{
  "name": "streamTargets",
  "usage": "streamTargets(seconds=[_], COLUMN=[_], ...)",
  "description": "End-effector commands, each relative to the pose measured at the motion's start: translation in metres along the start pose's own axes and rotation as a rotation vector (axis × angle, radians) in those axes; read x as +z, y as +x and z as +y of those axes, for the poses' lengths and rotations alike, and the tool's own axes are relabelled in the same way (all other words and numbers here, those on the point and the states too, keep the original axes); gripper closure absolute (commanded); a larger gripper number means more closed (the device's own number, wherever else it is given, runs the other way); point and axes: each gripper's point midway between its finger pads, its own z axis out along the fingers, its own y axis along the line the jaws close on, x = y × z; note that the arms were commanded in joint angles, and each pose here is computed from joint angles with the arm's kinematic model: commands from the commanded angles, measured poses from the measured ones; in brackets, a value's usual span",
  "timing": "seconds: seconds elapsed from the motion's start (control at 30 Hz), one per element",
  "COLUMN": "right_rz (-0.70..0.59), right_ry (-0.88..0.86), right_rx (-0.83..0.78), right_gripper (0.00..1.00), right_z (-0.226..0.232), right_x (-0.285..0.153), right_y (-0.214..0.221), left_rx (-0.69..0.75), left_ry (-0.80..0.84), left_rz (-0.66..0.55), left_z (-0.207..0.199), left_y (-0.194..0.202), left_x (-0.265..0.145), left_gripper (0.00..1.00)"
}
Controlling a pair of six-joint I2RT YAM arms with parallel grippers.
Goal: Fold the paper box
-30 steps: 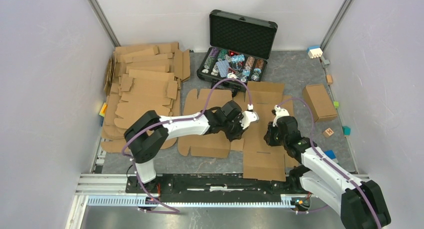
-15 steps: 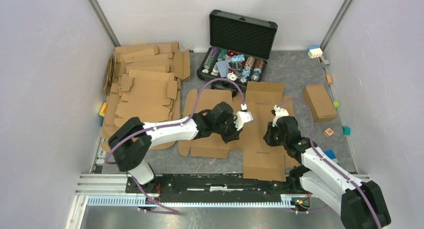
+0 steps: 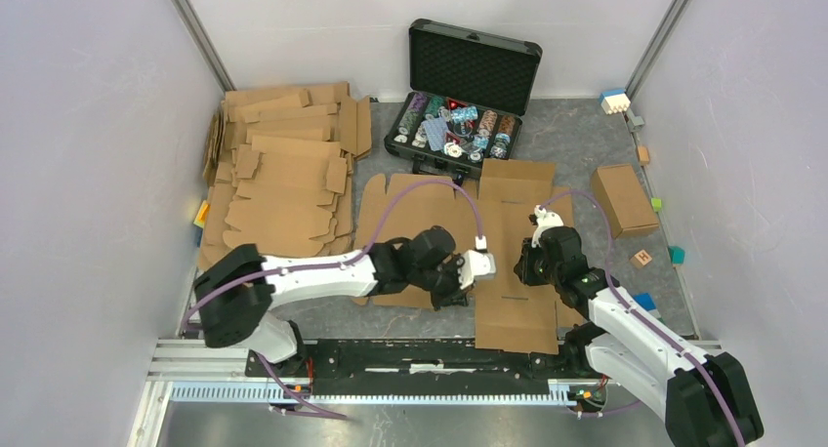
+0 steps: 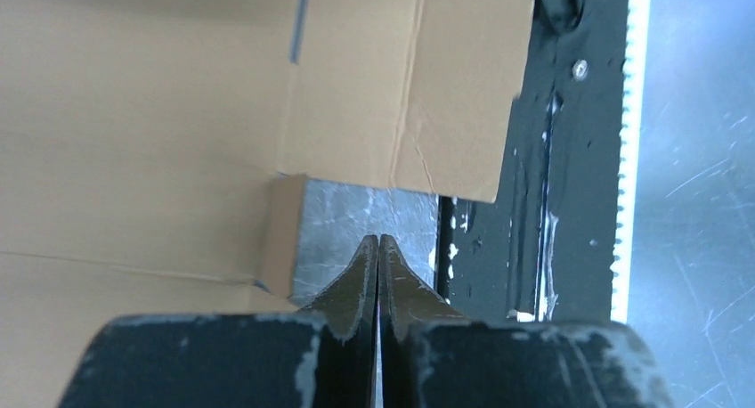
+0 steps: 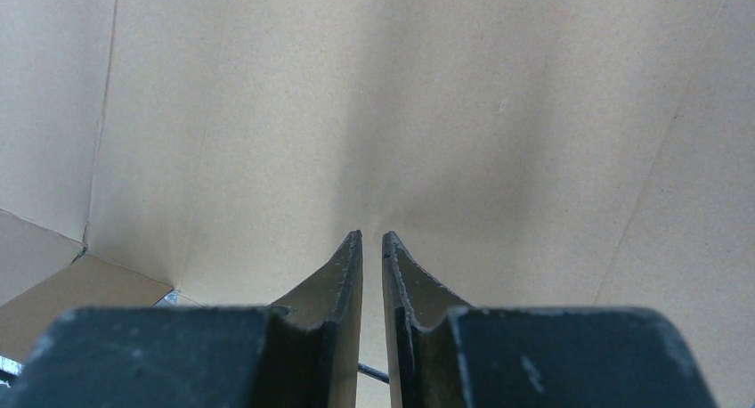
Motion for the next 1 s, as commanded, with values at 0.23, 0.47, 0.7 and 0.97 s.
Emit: streamTargets(seconds=[0.23, 0.47, 0.7, 0.97], right_rz=[-0.062, -0.056, -0.048, -0.047], right_ry=[-0.029, -0.023, -0.017, -0.017], right_rx=[-0.016, -0.018, -0.022, -0.038], right_gripper=[0.82, 0.82, 0.82, 0.81], right_z=[0.008, 0.005, 0.004, 0.005], right_x=[-0.002, 0.0, 0.001, -0.004], right_y=[-0.019, -0.014, -0.012, -0.016], left_rx=[-0.035, -0.177, -0.254, -0.267], left_ry=[-0.13, -0.062, -0.016, -0.051], left_rz=[0.23, 0.202, 0.358, 0.407], left_z=[0.036, 0.062, 0.062, 0.069], left_y=[0.029, 0.022, 0.066, 0.081], left_x=[0.03, 0.039, 0.054, 0.057], left_gripper=[0.98, 0.98, 0.98, 0.98])
